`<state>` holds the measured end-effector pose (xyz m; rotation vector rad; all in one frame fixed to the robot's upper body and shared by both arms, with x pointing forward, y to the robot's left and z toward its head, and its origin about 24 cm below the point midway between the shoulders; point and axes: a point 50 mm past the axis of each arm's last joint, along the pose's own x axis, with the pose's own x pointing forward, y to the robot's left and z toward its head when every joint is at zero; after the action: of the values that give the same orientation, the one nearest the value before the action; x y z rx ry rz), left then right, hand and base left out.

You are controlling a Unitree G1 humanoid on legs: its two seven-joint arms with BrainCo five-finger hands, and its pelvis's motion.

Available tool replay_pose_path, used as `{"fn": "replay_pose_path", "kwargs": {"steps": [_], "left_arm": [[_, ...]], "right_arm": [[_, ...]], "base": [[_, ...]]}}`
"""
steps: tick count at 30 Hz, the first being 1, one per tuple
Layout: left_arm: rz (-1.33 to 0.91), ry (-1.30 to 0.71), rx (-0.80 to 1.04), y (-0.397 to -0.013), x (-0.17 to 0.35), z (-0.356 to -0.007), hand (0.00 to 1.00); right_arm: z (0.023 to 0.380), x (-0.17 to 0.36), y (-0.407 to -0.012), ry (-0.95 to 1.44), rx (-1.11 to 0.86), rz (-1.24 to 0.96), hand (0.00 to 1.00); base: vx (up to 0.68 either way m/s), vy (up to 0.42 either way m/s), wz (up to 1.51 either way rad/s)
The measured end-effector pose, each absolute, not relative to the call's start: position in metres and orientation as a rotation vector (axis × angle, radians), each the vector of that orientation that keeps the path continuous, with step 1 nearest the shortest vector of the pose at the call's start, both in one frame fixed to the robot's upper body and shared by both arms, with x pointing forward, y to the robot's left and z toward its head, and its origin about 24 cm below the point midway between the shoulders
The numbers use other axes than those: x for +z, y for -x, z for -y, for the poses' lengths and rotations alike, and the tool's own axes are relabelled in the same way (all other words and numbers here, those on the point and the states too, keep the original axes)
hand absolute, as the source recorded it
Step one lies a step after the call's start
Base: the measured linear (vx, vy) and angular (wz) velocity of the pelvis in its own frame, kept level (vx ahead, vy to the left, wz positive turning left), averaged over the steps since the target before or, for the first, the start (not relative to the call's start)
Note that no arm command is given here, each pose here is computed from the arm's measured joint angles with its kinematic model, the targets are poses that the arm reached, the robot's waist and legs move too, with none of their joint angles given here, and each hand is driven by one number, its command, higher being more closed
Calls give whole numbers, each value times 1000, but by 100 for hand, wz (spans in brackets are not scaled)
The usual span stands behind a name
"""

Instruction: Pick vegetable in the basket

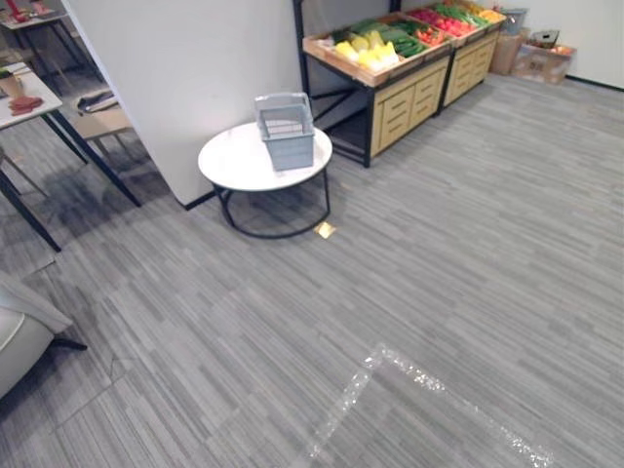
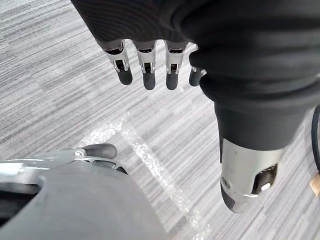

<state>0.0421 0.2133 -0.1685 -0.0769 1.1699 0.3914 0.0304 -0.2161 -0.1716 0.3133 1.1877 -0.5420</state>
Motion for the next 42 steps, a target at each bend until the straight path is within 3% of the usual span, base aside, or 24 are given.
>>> {"fn": "replay_pose_path", "kwargs": {"steps": [22,32,42], "left_arm": [[-1101,150,466,-53,-167,-212,0],[-1000,135,484,-70,-161,-214,0],[-1000,244,493,-68,-162,-211,0]], "right_arm": [[217,-170,-37,-367,-599,-1110,0],[218,-166,-55,-344,-558,-1046,0],[216,-166,-58,-308,-509,-1058,0]], "base": [[-32,-17,-6],[25,-46,-1],[-53,-36,1]]}}
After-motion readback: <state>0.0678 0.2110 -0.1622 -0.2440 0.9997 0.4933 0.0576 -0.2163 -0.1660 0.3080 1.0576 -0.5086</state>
